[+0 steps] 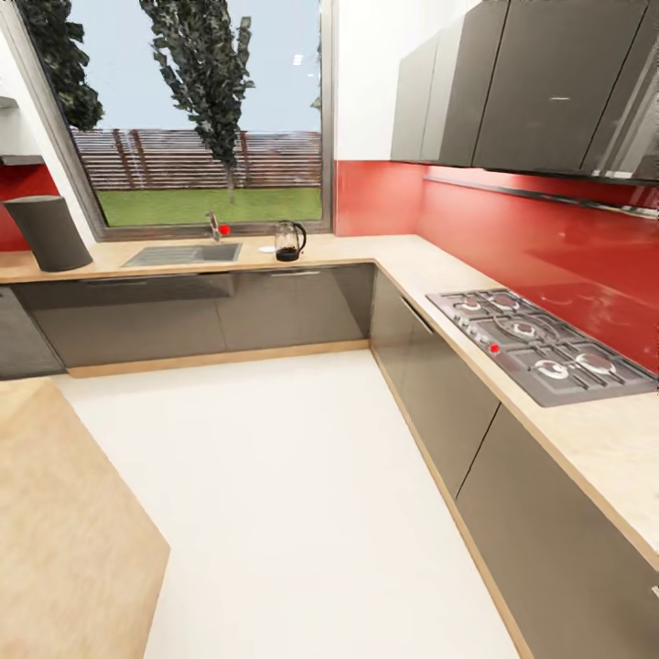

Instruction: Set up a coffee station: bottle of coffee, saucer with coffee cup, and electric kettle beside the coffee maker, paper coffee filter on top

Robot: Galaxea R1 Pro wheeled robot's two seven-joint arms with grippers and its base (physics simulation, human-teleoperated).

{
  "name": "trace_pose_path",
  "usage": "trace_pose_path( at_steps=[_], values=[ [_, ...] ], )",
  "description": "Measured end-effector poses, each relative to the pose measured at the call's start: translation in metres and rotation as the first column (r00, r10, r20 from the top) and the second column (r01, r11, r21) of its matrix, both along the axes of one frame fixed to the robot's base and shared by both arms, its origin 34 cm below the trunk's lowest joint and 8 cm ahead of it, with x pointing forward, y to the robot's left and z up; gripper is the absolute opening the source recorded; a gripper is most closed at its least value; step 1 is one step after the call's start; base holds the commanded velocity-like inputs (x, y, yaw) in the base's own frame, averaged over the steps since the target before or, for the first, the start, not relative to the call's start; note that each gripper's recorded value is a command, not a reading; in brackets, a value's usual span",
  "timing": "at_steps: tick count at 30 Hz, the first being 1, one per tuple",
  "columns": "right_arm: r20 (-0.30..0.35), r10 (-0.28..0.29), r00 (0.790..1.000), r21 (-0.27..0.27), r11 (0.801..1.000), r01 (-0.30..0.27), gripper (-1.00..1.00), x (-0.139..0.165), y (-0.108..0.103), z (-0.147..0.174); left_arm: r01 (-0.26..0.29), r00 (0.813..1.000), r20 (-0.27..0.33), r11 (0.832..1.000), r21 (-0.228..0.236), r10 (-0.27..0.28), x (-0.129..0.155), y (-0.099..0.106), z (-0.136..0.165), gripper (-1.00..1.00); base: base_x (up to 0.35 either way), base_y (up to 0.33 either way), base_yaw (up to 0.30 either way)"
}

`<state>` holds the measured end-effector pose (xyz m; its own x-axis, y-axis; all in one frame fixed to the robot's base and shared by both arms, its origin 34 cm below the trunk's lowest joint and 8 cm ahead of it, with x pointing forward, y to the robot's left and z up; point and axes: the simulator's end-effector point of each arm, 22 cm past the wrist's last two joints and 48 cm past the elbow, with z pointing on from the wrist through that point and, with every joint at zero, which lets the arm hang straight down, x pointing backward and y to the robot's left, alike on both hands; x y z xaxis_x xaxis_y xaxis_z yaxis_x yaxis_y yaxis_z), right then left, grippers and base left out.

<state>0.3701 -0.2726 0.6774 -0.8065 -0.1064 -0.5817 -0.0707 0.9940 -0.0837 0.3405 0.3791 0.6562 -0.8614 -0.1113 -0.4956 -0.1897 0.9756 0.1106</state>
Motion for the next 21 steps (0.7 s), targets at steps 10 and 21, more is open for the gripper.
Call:
trace_pose_path(
  at_steps=[10,21],
  values=[
    [0.016,0.000,1.000,0.000,1.000,0.000,1.00,0.005,0.000,0.004,0.000,1.000,0.016,1.000,0.000,0.000,0.005,0.000,0.004,1.00,0.123,0.000,-0.079],
    [0.033,0.000,0.999,0.000,1.000,0.000,1.00,0.010,0.000,0.009,0.000,0.999,0.033,1.000,0.000,0.000,0.011,0.000,0.008,1.00,0.156,-0.013,-0.062]
  ],
)
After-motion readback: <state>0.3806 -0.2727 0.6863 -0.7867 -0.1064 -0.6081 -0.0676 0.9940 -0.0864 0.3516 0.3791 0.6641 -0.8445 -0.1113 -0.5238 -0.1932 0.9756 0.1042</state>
